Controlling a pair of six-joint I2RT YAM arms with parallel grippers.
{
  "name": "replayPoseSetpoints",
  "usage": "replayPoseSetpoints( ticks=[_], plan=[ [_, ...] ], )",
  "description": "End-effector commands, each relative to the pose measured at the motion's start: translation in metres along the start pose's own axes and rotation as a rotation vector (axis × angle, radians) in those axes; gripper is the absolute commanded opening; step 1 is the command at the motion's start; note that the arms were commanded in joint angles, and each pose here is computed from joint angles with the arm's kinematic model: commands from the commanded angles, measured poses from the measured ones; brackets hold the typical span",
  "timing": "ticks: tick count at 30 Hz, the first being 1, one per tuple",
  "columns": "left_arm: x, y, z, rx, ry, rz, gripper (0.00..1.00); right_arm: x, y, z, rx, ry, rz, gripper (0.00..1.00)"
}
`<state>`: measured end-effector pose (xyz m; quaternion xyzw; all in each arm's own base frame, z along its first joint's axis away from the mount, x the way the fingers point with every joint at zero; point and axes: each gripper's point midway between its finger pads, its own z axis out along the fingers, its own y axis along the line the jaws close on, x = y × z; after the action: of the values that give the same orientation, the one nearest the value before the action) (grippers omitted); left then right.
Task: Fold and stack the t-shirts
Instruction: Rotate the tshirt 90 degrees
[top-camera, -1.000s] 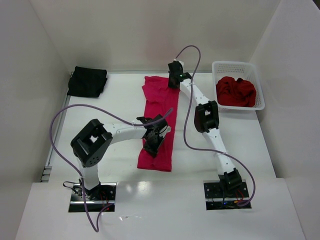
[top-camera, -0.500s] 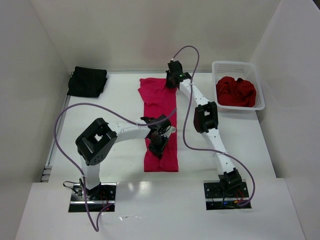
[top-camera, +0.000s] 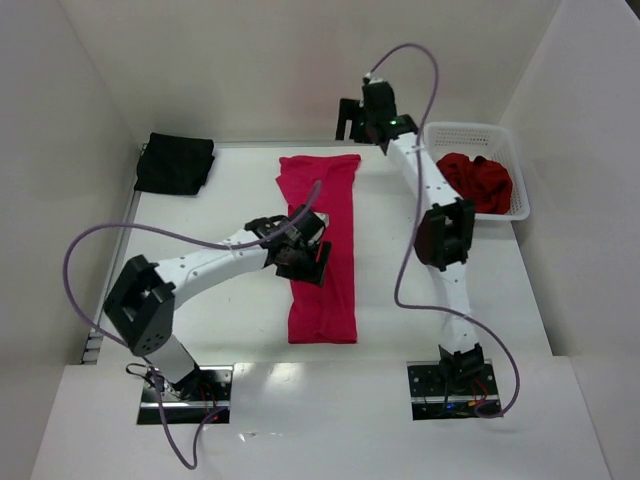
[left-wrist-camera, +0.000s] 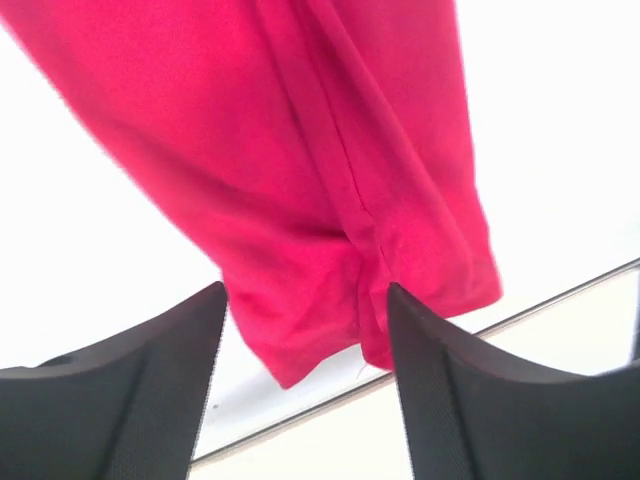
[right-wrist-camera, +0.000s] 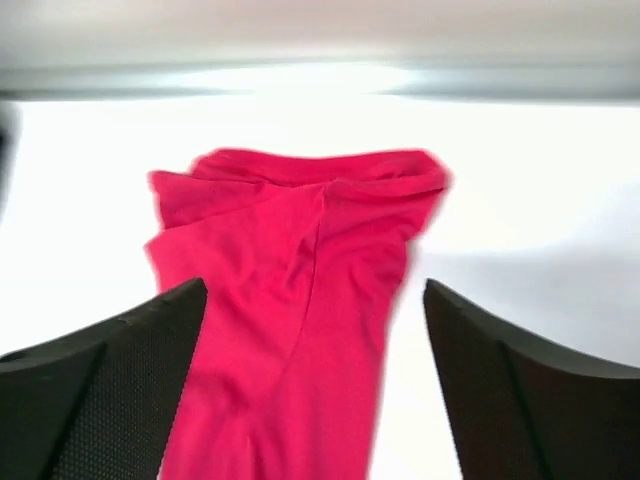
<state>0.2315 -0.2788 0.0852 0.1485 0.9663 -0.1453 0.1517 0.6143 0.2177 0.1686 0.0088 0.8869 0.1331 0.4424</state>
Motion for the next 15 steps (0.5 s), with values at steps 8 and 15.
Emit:
replayPoseSetpoints(
  ticks=[8,15],
  plan=[
    [-0.02,0.01,-0.06,0.079,-0.158,-0.224,0.98,0.024,-0.002,-0.171,-0.098,-0.011,0.029,1.0],
    [-0.005,0.002,-0.094,0.299,-0.263,-0.265,1.0,0.129,0.001,-0.244,-0.248,0.144,0.161,1.0]
  ],
)
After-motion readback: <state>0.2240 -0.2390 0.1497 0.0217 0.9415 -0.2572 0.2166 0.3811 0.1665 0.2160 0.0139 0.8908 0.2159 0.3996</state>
